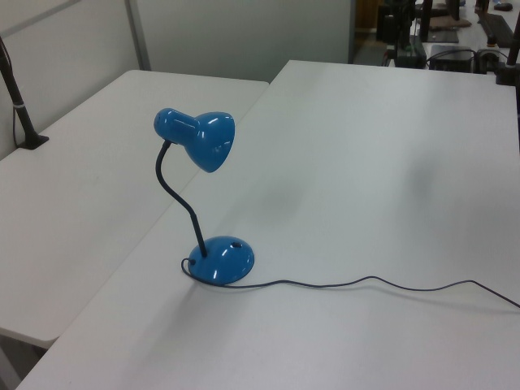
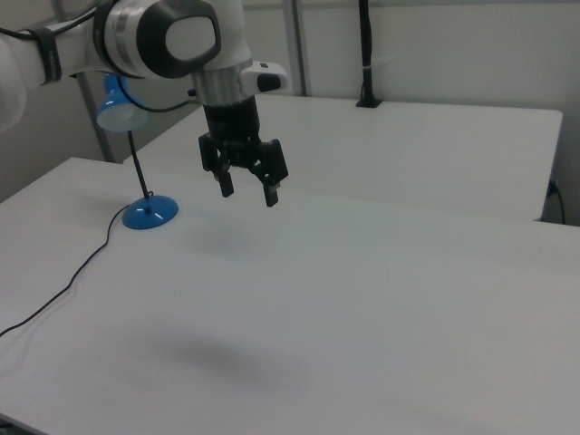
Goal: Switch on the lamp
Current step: 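Move the gripper across the table toward the blue lamp base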
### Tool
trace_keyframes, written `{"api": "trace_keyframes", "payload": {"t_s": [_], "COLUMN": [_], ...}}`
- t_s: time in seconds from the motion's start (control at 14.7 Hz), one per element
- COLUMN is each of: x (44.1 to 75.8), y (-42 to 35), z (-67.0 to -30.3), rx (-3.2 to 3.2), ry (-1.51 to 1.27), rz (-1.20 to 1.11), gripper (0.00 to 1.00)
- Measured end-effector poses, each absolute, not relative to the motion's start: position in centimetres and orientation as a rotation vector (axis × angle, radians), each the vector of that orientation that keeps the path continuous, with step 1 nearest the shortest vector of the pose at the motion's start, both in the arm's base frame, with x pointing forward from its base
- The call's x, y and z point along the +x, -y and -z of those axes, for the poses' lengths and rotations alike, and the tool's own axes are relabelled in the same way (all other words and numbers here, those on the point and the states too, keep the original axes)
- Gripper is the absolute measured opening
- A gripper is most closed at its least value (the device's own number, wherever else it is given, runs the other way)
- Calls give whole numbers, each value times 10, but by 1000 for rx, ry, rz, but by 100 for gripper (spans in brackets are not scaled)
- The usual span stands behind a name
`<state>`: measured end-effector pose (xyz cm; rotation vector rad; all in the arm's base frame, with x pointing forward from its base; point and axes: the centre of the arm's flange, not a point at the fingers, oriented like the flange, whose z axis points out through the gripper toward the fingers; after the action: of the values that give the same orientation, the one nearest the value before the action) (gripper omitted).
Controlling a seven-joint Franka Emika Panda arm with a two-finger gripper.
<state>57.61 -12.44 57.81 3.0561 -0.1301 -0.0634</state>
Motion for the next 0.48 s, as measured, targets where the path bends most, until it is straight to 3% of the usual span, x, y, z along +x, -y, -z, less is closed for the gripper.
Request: {"api": "trace_keyframes", "payload": {"t_s": [0.27,0.48], "x": [579,579], "y": [124,122], "z": [-575,-576], "rx": [3056,3057], "ry": [128,123], "rz": [69,64], "gripper": [96,57]}}
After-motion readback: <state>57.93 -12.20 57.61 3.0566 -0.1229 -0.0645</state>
